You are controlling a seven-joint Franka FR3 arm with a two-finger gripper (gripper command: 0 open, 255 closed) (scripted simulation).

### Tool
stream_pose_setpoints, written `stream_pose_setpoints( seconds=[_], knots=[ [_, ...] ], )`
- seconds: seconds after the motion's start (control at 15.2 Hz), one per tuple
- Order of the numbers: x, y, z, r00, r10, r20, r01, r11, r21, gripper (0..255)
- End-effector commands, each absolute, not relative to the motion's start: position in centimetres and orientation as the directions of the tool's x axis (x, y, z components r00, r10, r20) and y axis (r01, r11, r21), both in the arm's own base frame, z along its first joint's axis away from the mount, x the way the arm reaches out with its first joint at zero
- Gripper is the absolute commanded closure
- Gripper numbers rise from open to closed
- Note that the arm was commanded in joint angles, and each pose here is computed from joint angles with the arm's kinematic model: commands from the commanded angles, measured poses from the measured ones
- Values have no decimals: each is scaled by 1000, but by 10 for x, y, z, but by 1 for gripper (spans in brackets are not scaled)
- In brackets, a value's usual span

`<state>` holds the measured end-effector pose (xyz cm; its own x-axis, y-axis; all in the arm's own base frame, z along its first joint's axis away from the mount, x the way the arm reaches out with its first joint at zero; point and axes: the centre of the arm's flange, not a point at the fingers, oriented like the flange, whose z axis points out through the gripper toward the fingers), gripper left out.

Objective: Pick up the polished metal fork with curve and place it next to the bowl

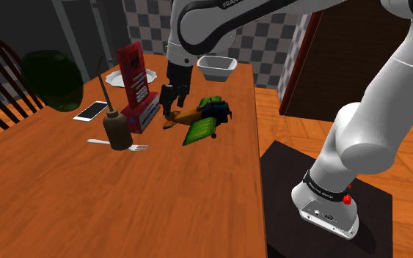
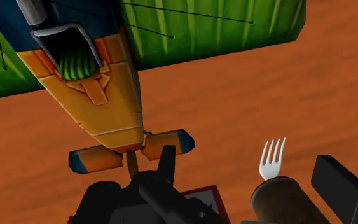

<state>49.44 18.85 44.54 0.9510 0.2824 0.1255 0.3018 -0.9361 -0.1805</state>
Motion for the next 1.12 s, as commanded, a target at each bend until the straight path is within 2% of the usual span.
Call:
stream_pose_setpoints(
  seconds=[0.0, 0.59, 1.06],
  knots=[
    [507, 204, 431, 946, 300, 126, 320, -927, -196, 0],
    [555, 285, 371, 918, 376, 129, 397, -880, -259, 0],
    [555, 296, 336, 918, 376, 129, 397, -880, -259, 0]
  ],
)
